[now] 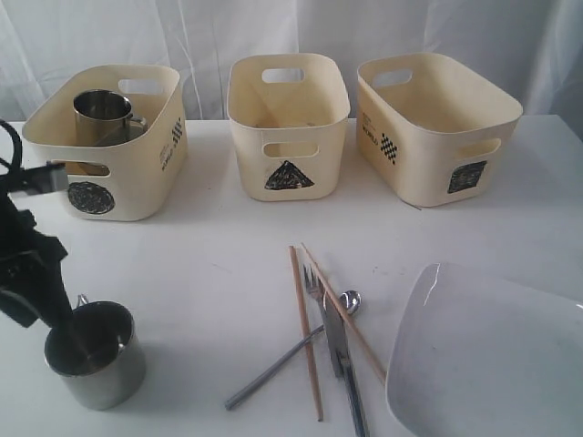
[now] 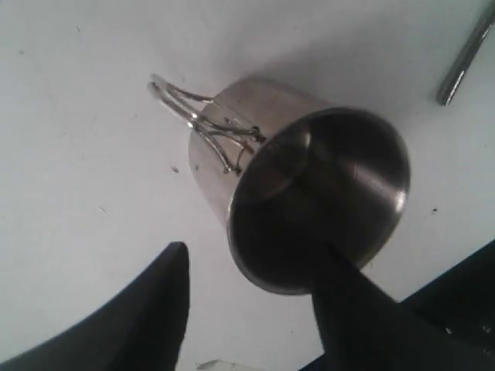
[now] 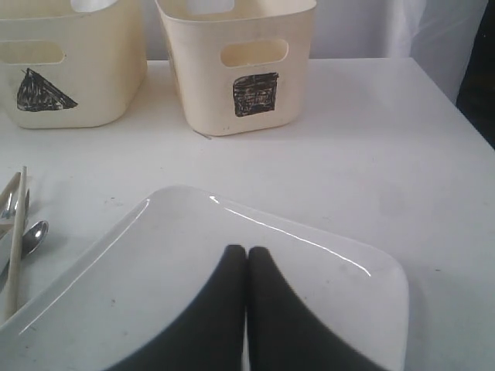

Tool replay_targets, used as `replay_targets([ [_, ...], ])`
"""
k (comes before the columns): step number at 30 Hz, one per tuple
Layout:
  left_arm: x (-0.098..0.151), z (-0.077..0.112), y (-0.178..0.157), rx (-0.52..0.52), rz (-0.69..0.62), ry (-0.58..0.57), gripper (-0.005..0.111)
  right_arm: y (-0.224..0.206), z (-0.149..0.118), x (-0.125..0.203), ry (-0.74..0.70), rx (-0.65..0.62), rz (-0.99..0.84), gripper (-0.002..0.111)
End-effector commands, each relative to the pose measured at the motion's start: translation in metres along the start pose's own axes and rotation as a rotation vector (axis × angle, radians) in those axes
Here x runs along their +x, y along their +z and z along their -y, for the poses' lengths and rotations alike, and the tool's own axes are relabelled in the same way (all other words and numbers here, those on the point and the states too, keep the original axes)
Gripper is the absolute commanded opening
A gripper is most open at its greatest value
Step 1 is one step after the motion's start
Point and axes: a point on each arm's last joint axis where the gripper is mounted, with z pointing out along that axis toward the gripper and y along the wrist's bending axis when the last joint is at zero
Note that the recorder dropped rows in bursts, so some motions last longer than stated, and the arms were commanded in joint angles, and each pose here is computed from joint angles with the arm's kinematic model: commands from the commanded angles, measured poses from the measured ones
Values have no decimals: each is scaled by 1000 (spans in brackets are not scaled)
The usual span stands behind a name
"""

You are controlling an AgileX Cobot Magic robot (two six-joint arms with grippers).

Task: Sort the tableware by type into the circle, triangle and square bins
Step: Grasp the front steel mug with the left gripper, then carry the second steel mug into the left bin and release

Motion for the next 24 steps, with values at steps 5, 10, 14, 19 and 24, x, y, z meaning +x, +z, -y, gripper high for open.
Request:
replay_targets([
  [5,12,-18,51,-26,39,-35,59,0,0,0,1,4,11,0],
  [10,13,-27,68,-68,70,-64,34,0,0,0,1,4,11,0],
  [14,13,-19,50,-51,51,-20,0,0,0,0,1,4,11,0],
  [19,10,-12,-19,-319,156,109,0,0,0,0,1,4,11,0],
  [24,7,14,-130,-661,597,132,0,0,0,0,1,4,11,0],
])
